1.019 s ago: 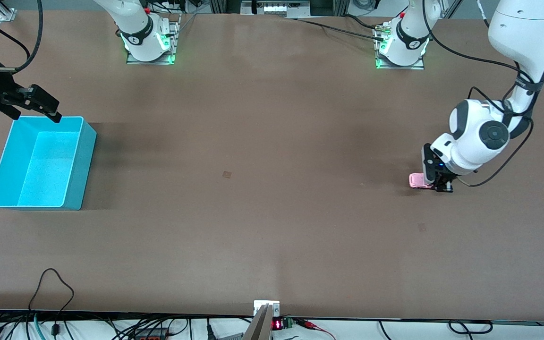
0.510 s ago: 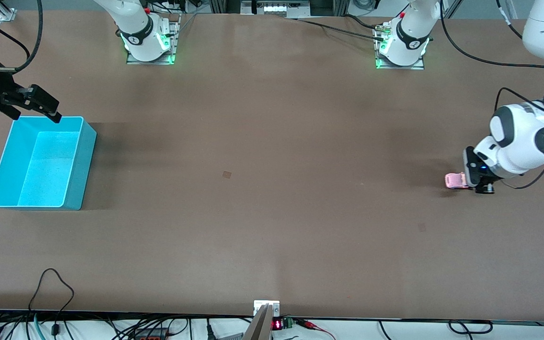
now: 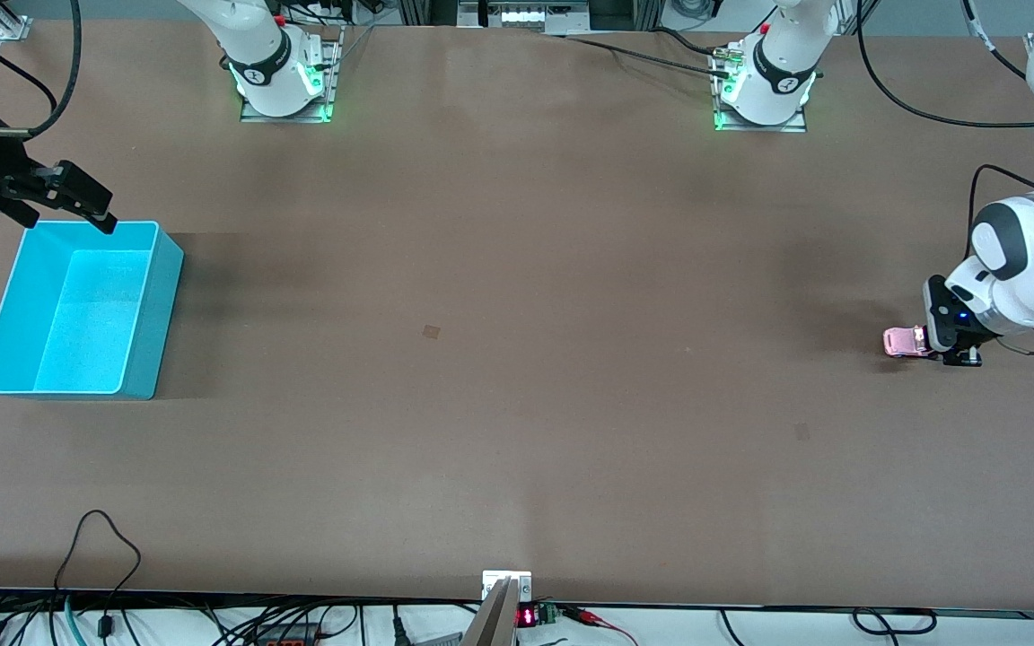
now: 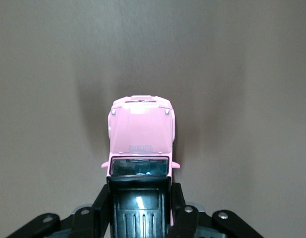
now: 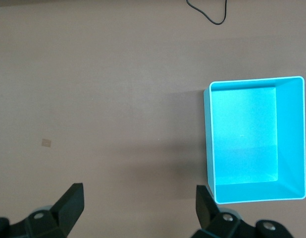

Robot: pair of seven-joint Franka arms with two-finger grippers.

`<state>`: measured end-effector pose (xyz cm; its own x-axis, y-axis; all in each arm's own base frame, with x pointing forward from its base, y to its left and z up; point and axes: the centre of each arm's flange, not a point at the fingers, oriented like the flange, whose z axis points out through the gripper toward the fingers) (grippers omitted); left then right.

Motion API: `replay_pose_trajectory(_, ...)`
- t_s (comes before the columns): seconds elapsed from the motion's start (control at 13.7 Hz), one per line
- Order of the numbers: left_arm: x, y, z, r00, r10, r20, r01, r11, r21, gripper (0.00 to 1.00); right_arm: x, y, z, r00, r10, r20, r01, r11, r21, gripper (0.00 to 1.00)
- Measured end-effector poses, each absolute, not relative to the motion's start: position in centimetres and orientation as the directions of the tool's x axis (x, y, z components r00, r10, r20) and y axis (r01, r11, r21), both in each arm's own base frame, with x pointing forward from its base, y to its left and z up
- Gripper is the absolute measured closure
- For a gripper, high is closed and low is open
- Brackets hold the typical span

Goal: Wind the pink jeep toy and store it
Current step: 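Drag the jeep backward along the table with the left gripper to wind it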

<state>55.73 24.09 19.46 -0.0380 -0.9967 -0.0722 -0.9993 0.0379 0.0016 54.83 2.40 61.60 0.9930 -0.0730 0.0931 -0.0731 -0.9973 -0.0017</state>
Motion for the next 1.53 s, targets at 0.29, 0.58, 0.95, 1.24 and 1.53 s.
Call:
replay_pose_trajectory(0.29,55.7,25.2,19.4,-0.055,-0.996,-0.073,-0.998,0.055,0.002,0.49,54.8,2.4,61.6,0.993,-0.073,0.093,-0.073,-0.997,-0.002,0.0)
replay_pose_trajectory(0.58,55.6,25.4,19.1,-0.057,-0.996,-0.068,-0.998,0.056,0.014,0.46,54.8,2.4,61.6,0.993,-0.073,0.093,-0.073,-0.997,-0.002,0.0)
replay_pose_trajectory(0.95,54.8,25.4,16.2,-0.058,-0.998,-0.035,-0.996,0.056,0.075,0.0,54.8,2.4,61.6,0.993,-0.074,0.093,-0.074,-0.997,-0.002,0.0)
replay_pose_trajectory(1.24,56.0,23.5,19.2,-0.048,-0.999,-0.009,-0.99,0.047,0.136,0.0,54.8,2.3,61.6,0.993,-0.075,0.093,-0.075,-0.997,-0.002,0.0)
replay_pose_trajectory(1.53,57.5,20.2,25.0,0.002,-1.0,-0.019,-0.975,-0.006,0.222,0.0,54.8,2.2,61.6,0.993,-0.077,0.093,-0.077,-0.997,-0.002,0.0)
